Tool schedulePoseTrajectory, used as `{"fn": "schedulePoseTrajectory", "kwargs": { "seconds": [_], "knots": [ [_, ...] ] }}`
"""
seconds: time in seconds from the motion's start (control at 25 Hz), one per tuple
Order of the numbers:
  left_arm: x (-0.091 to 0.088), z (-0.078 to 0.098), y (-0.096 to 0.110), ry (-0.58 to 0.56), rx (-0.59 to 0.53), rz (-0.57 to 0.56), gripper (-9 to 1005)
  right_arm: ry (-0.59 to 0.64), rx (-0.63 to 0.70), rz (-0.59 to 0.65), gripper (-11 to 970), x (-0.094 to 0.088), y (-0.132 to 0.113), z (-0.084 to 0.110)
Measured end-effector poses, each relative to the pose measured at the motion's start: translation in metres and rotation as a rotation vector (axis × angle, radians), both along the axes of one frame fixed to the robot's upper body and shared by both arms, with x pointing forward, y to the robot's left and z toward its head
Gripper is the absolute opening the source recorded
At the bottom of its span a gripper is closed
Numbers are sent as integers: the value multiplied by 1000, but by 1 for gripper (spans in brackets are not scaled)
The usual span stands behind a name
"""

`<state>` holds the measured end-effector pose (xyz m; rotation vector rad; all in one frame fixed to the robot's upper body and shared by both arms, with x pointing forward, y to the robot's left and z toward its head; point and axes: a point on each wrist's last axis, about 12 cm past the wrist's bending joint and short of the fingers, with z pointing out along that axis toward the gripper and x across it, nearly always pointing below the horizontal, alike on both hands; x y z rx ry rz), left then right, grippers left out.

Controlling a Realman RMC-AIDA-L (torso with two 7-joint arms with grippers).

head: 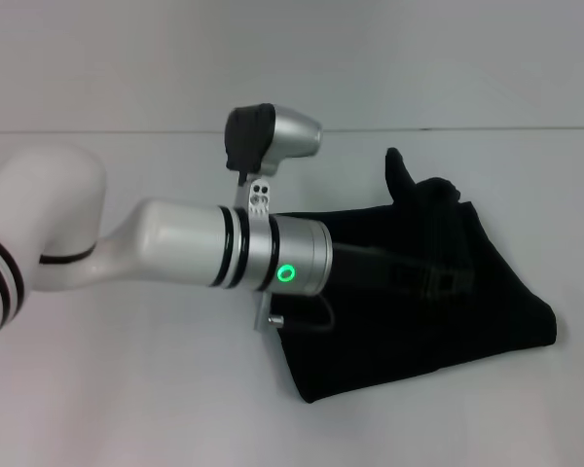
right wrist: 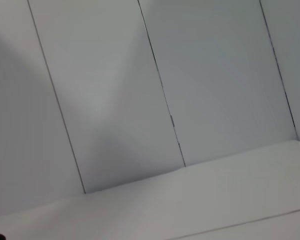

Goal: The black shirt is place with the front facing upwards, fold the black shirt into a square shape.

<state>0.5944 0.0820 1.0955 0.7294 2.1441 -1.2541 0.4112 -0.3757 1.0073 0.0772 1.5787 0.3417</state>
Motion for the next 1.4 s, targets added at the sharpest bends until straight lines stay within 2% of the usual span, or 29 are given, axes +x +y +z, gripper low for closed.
{"fn": "schedulePoseTrajectory", "kwargs": {
  "seconds": [0.4,0.68,0.8,1.04,1.2,1.4],
  "knots": [
    [-9,-12,-6,6,-8,6,223,13,-2,15,52,0,2,-2],
    [-13,-5,-9,13,-86,-15,252,13,0,17,51,0,3,-2],
    [-15,-1,-11,13,-117,-43,484,15,2,22,51,0,4,-3],
    [-20,-4,-9,26,-117,-69,687,14,4,41,51,0,7,-2],
    [-18,-15,8,19,-67,-24,777,-25,27,86,52,0,10,4],
    [-15,-13,33,-99,-59,16,889,-82,105,205,60,6,8,23]
  ]
}}
